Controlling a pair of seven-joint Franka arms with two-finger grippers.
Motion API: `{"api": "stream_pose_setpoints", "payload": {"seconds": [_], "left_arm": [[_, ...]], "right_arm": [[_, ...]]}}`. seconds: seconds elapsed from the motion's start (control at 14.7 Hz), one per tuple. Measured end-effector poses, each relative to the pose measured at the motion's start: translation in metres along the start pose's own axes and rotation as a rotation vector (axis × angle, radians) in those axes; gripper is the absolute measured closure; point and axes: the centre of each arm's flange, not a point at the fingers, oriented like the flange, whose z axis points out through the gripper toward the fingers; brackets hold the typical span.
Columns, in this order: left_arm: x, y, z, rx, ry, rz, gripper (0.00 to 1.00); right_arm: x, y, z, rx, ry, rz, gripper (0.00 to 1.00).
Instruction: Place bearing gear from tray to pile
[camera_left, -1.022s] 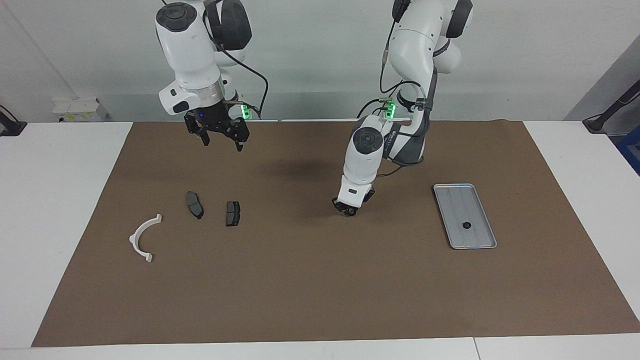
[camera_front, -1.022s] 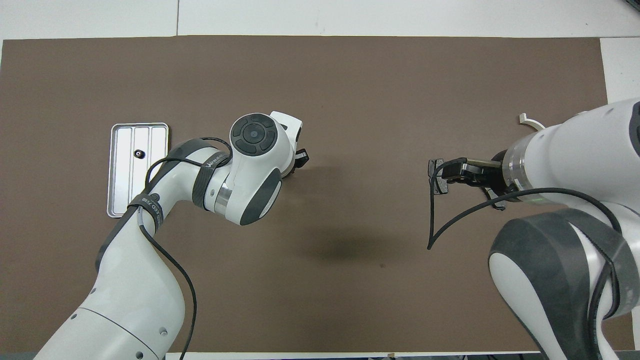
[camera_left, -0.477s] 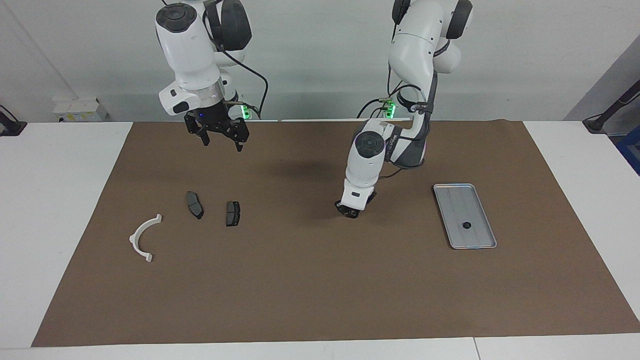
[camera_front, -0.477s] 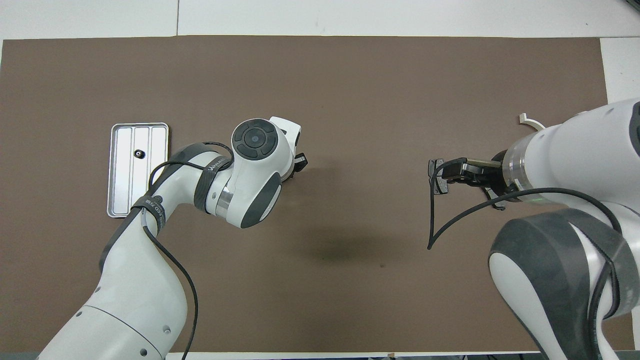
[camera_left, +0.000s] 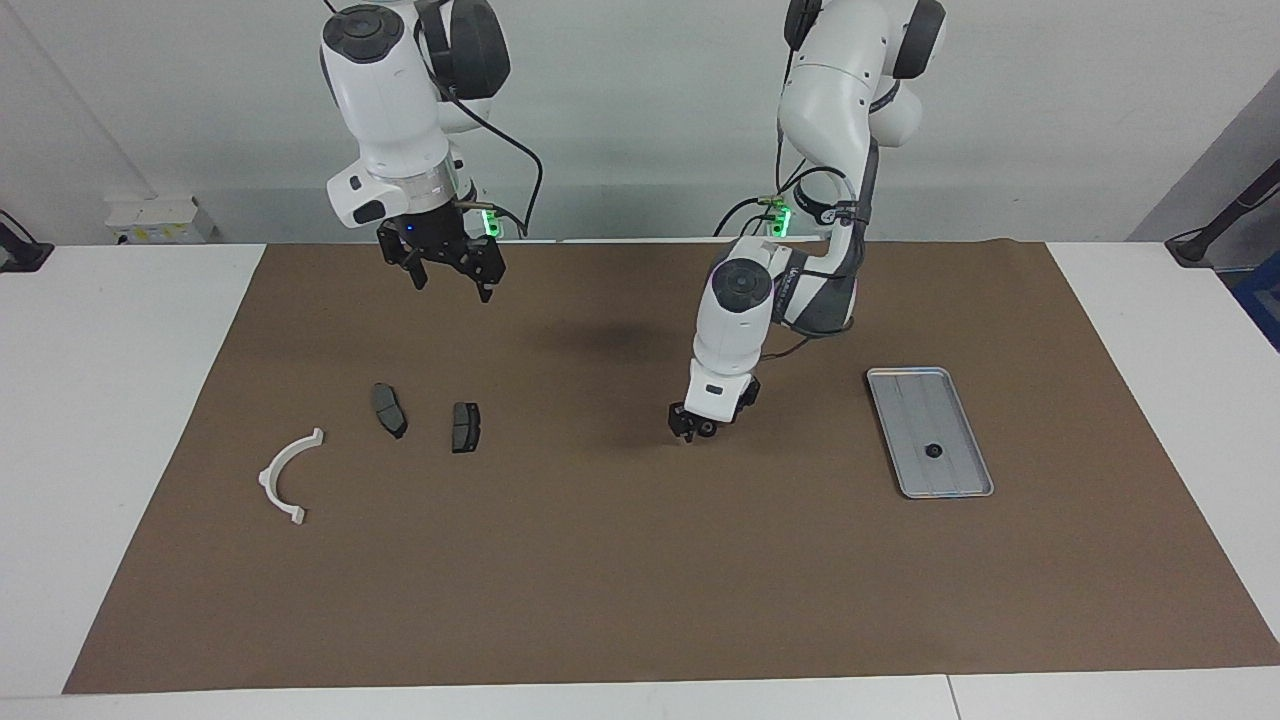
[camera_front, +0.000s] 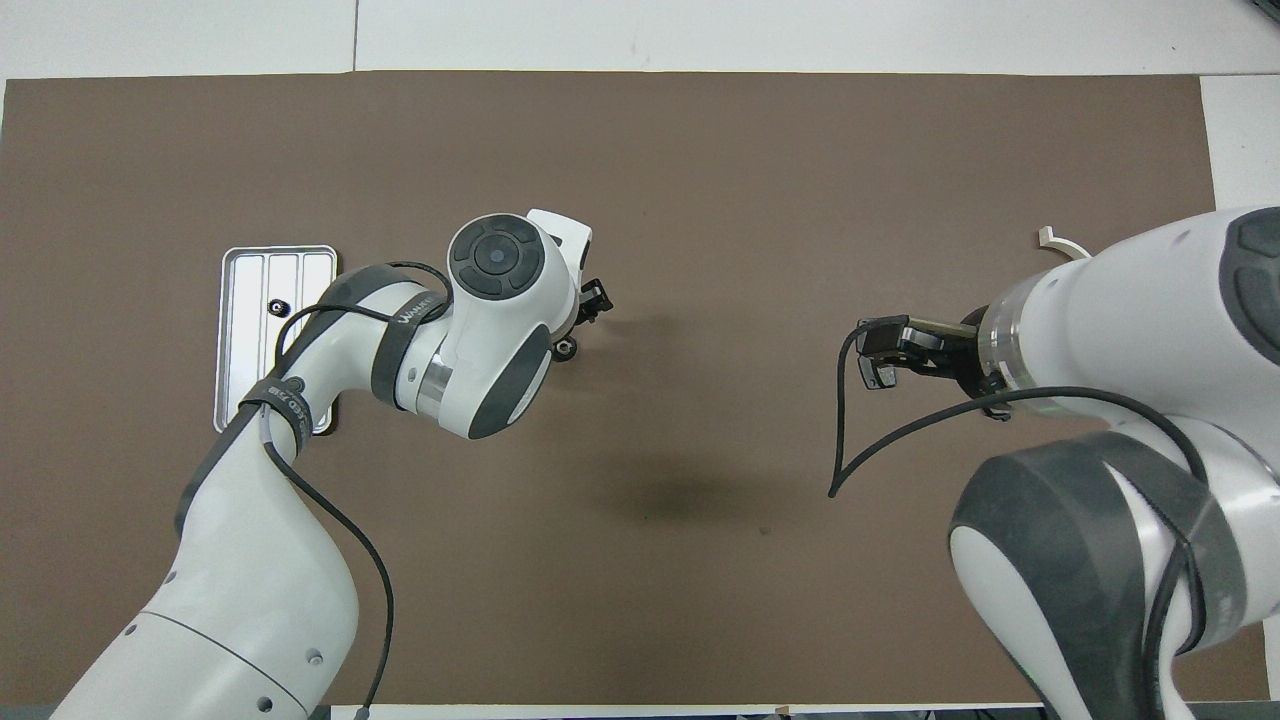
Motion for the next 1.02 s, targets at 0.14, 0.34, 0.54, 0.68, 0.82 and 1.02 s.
{"api": "stream_pose_setpoints", "payload": {"seconds": [0.14, 0.34, 0.54, 0.68, 0.82, 1.02], "left_arm": [[0.024, -0.022, -0.021, 0.005, 0.007, -0.033, 0.0], [0.068, -0.081, -0.052, 0.016, 0.002, -0.005, 0.0], [0.105, -0.153, -0.073, 0.04, -0.036, 0.105, 0.0], [0.127, -0.193, -0.076, 0.04, -0.046, 0.18, 0.0], [0.143, -0.222, -0.074, 0.038, -0.054, 0.237, 0.07], [0.163, -0.262, -0.072, 0.03, -0.047, 0.316, 0.11]], "right_arm": [[-0.012, -0.022, 0.003, 0.012, 0.011, 0.056, 0.0], [-0.029, -0.065, 0.022, 0.037, 0.02, 0.143, 0.0], [-0.044, -0.114, 0.055, 0.06, 0.011, 0.231, 0.0], [-0.053, -0.156, 0.076, 0.064, -0.005, 0.285, 0.0], [-0.055, -0.2, 0.094, 0.055, 0.002, 0.313, 0.0], [-0.049, -0.251, 0.14, 0.022, 0.011, 0.329, 0.0]]}}
